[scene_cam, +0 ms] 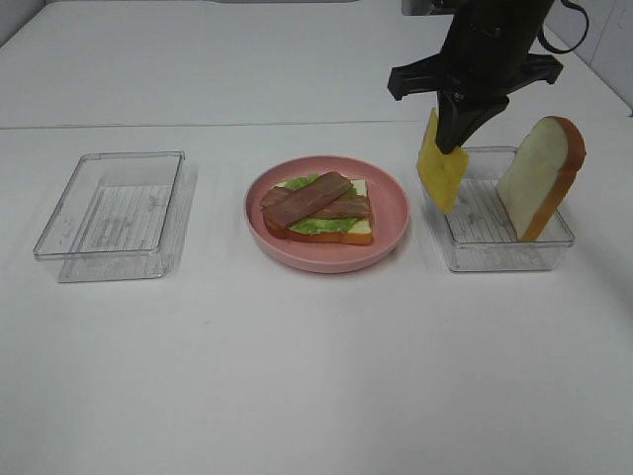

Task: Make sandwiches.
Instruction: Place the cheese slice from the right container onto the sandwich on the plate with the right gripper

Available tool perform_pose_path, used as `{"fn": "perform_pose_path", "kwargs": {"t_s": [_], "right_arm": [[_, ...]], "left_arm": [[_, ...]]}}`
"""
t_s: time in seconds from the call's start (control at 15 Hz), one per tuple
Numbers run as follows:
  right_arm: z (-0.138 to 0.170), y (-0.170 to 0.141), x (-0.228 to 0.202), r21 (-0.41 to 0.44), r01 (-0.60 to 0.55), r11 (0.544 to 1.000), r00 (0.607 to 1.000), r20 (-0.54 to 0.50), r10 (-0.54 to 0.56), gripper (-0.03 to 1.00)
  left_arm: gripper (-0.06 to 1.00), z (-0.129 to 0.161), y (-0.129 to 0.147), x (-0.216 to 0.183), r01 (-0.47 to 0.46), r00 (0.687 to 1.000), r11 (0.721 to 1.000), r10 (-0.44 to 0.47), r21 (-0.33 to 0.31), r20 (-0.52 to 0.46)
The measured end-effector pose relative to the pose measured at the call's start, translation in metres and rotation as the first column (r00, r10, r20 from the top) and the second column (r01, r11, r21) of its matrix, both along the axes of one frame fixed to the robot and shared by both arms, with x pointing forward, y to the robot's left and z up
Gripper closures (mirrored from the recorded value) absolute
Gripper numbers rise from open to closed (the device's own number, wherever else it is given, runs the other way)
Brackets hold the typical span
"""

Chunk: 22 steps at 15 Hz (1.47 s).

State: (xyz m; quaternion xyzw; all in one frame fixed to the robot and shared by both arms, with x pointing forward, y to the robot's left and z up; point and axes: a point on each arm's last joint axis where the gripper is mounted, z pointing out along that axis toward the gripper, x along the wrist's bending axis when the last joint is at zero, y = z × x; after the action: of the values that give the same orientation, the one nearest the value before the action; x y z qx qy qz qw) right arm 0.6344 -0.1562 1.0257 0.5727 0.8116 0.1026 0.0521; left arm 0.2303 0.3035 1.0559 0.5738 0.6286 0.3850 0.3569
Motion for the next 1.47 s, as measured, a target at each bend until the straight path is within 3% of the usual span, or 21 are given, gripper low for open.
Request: {"fn": "perform_pose_path", "kwargs": {"t_s": [0.2, 0.6, 0.73, 1.0, 1.2, 1.47], "right_arm": [[0.005, 0.013, 0.0, 0.112, -0.011, 0.994, 1.0, 0.012, 0.01, 0.94], [-0.004, 0.067, -0.008, 0.195, -0.098, 0.976, 0.993, 0.079, 0.084, 0.94], [-0.009, 0.087, -0.009, 0.257, -0.113, 0.96, 0.99, 0.111, 0.086, 0.94], [-0.029, 0.108, -0.008, 0.337, -0.137, 0.932, 0.99, 0.086, 0.114, 0.94], [-0.048, 0.111, -0.004, 0.324, -0.155, 0.933, 0.988, 0.072, 0.139, 0.94], [-0.076, 0.102, 0.006, 0.158, -0.212, 0.964, 0.974, 0.108, 0.197, 0.94]], "left_arm": [[-0.03, 0.0, 0.0, 0.0, 0.0, 1.0, 1.0, 0.0, 0.0, 0.0], [-0.03, 0.0, 0.0, 0.0, 0.0, 1.0, 1.0, 0.0, 0.0, 0.0], [-0.03, 0.0, 0.0, 0.0, 0.0, 1.0, 1.0, 0.0, 0.0, 0.0], [-0.03, 0.0, 0.0, 0.0, 0.0, 1.0, 1.0, 0.0, 0.001, 0.0], [-0.03, 0.0, 0.0, 0.0, 0.001, 1.0, 1.0, -0.001, 0.002, 0.0], [-0.03, 0.0, 0.0, 0.0, 0.001, 1.0, 1.0, -0.001, 0.002, 0.0]]}}
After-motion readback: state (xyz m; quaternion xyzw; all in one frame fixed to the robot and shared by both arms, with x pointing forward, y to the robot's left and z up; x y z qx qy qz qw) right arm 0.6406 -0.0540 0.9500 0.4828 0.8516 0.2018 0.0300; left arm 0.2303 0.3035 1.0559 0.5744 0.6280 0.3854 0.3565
